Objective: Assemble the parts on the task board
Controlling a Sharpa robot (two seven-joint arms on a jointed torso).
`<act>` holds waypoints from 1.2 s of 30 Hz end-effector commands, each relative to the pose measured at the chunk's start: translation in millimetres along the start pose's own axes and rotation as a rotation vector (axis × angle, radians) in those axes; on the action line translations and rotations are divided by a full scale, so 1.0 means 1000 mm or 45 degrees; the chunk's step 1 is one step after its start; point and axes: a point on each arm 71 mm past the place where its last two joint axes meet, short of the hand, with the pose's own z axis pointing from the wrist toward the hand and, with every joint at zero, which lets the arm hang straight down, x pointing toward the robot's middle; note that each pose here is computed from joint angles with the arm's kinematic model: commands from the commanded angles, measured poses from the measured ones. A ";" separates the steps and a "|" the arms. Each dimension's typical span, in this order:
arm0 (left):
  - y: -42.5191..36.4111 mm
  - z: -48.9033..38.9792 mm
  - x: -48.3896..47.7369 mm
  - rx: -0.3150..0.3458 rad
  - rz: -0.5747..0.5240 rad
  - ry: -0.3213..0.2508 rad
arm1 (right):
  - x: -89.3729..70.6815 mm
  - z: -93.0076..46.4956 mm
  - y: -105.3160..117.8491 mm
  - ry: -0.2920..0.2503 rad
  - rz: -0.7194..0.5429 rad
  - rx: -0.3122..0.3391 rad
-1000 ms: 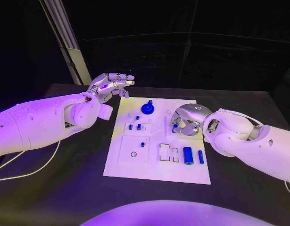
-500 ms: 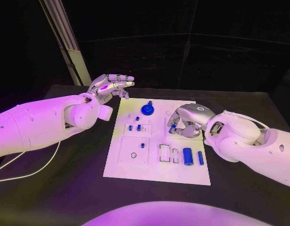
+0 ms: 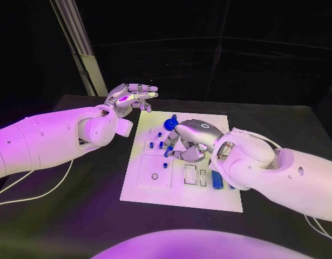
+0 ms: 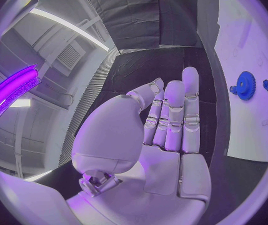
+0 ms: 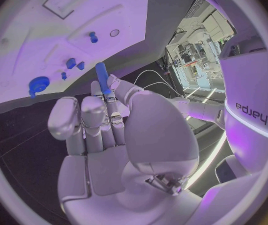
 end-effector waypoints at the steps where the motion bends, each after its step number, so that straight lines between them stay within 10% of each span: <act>1: -0.0013 0.0008 0.0019 0.007 -0.011 0.017 | 0.005 0.005 0.005 0.001 0.037 -0.060; 19: -0.0007 0.0029 0.0054 0.008 -0.014 0.027 | 0.055 0.021 0.011 0.200 0.057 -0.085; 36: -0.0004 0.0038 0.0067 0.006 -0.016 0.032 | 0.065 0.025 0.013 0.225 0.034 -0.086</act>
